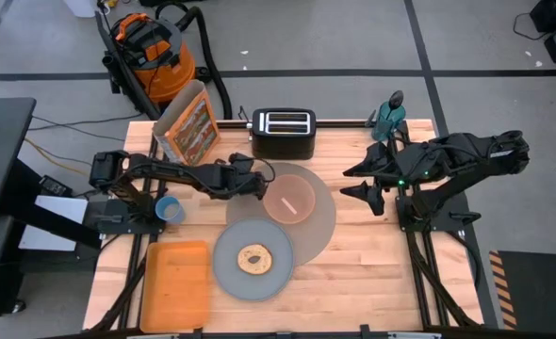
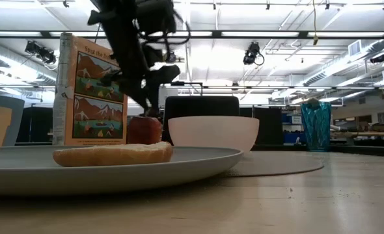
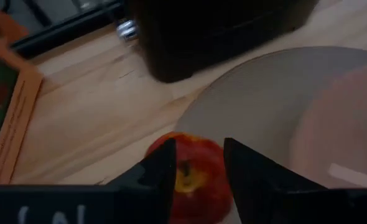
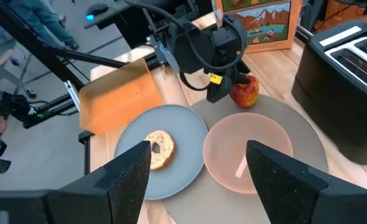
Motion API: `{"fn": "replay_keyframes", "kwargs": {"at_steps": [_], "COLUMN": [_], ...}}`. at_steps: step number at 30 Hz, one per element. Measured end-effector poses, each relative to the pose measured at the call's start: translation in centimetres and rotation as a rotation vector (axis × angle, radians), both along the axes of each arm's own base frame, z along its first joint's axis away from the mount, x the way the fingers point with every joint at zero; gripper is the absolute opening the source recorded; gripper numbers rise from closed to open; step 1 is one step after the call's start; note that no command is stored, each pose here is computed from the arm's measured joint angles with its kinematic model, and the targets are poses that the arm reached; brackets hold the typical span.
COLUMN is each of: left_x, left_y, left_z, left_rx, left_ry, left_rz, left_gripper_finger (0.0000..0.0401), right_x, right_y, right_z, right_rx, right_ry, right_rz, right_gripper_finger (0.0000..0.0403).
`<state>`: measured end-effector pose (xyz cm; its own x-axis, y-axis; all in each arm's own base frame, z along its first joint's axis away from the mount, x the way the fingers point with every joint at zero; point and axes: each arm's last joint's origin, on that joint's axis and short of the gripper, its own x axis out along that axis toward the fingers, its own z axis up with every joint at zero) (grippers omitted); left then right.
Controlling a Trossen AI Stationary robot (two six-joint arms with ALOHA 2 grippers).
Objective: Arrange a breakfast setting
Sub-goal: Put the blue cup of milk to the top right of the gray tablemat
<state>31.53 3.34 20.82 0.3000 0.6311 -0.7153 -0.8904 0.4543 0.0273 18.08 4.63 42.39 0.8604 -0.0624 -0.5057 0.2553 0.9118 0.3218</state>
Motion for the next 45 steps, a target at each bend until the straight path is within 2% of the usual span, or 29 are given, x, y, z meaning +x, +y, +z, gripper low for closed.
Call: {"fn": "replay_keyframes", "kwargs": {"at_steps": [7, 12, 15, 22, 30, 33, 36, 39, 45], "left_x": [1.1, 0.8, -0.2, -2.5, -4.2, -4.8, -5.4, -6.8, -12.0], "left_y": [0.0, -0.8, -2.1, -6.1, -10.3, -11.8, -12.9, -12.7, -10.4], "left_z": [4.9, 9.1, 10.5, 10.5, 10.4, 10.4, 10.6, 11.1, 9.9], "left_rx": [0.020, -0.093, -0.139, -0.261, -0.371, -0.441, -0.459, -0.453, -0.489], "left_ry": [0.067, 0.152, 0.250, 0.427, 0.467, 0.495, 0.482, 0.450, 0.418], "left_rz": [-0.090, -0.209, -0.273, -0.298, -0.275, -0.293, -0.300, -0.286, -0.138], "left_gripper_finger": [0.0158, 0.0158, 0.0156, 0.0156, 0.0155, 0.0155, 0.0155, 0.0155, 0.0155], "right_x": [0.0, 0.0, 0.1, 0.1, 0.3, 0.8, 1.7, 2.9, 5.7], "right_y": [0.0, 0.0, -0.1, -0.5, -0.7, -0.5, 0.0, 0.7, 1.8], "right_z": [0.0, 0.0, 0.0, 0.0, 0.0, -0.1, -0.3, -1.0, -3.1], "right_rx": [0.000, -0.025, -0.053, -0.109, -0.134, -0.142, -0.130, -0.138, -0.145], "right_ry": [-0.003, -0.001, 0.001, 0.006, 0.011, 0.009, 0.006, 0.036, 0.135], "right_rz": [0.004, 0.018, 0.025, 0.036, 0.051, 0.077, 0.110, 0.148, 0.230], "right_gripper_finger": [0.0270, 0.0270, 0.0270, 0.0270, 0.0270, 0.0270, 0.0270, 0.0270, 0.0270]}}
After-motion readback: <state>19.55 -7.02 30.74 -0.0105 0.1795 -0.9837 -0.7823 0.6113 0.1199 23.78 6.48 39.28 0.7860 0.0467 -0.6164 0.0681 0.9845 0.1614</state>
